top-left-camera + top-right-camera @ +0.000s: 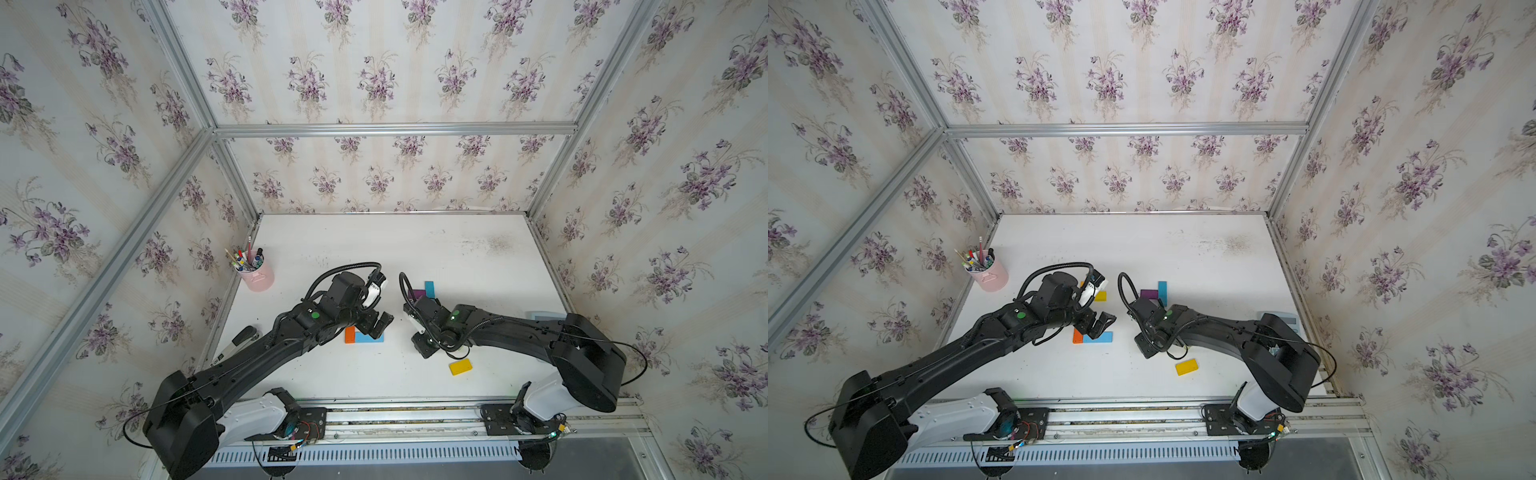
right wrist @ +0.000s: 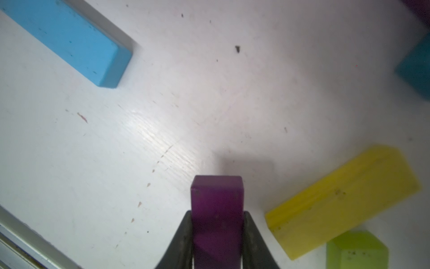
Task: Assemble the letter t with building blocks
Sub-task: Pick up the building block from the center of the board, then assemble the building block at the center of the board.
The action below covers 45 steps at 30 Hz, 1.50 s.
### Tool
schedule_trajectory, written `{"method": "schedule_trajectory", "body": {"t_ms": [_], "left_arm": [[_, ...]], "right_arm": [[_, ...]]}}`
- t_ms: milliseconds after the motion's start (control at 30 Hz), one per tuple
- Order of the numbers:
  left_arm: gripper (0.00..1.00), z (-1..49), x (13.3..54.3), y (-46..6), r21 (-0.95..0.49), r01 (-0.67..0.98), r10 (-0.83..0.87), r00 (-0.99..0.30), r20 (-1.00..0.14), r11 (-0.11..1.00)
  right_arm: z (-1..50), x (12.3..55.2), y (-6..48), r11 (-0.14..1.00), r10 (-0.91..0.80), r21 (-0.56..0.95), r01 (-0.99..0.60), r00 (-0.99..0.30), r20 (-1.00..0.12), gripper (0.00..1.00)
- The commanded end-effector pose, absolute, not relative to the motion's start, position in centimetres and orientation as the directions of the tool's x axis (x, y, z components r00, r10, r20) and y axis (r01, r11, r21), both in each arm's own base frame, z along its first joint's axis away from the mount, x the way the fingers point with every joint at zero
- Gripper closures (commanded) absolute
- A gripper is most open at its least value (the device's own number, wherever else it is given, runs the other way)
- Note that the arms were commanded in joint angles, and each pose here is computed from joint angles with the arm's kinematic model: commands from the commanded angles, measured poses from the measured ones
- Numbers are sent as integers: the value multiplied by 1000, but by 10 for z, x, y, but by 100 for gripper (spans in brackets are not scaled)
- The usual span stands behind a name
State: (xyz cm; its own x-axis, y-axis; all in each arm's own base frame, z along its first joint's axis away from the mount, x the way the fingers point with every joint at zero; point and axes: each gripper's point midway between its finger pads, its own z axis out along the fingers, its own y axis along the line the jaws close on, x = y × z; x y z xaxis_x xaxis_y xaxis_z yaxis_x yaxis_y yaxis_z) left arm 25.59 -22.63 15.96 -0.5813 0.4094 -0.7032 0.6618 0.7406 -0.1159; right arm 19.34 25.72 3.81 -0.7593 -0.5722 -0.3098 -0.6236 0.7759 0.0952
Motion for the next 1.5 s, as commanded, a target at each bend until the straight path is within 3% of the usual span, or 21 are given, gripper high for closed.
{"method": "schedule_trajectory", "body": {"t_ms": [0, 267, 700, 1033, 1300, 1467], "left_arm": [[0, 164, 254, -221, -131, 635, 394, -613, -685, 761], [0, 183, 259, -200, -144, 602, 348, -622, -702, 785], [0, 165, 290, -205, -227, 591, 292, -651, -701, 774], [0, 155, 313, -224, -328, 609, 258, -678, -688, 722], [0, 147, 327, -226, -372, 607, 234, -690, -685, 702], [0, 145, 332, -227, -397, 604, 220, -699, -681, 691]], "right_arm": [[43, 203, 255, 750, -604, 83, -656, -731, -316, 81], [73, 234, 247, 735, -591, 105, -670, -708, -386, 82], [109, 294, 206, 769, -568, -24, -638, -666, -484, 79], [125, 300, 195, 611, -709, -187, -770, -426, -562, 77], [130, 328, 162, 587, -734, -220, -779, -398, -550, 77], [121, 331, 162, 490, -777, -217, -845, -310, -547, 77]]}}
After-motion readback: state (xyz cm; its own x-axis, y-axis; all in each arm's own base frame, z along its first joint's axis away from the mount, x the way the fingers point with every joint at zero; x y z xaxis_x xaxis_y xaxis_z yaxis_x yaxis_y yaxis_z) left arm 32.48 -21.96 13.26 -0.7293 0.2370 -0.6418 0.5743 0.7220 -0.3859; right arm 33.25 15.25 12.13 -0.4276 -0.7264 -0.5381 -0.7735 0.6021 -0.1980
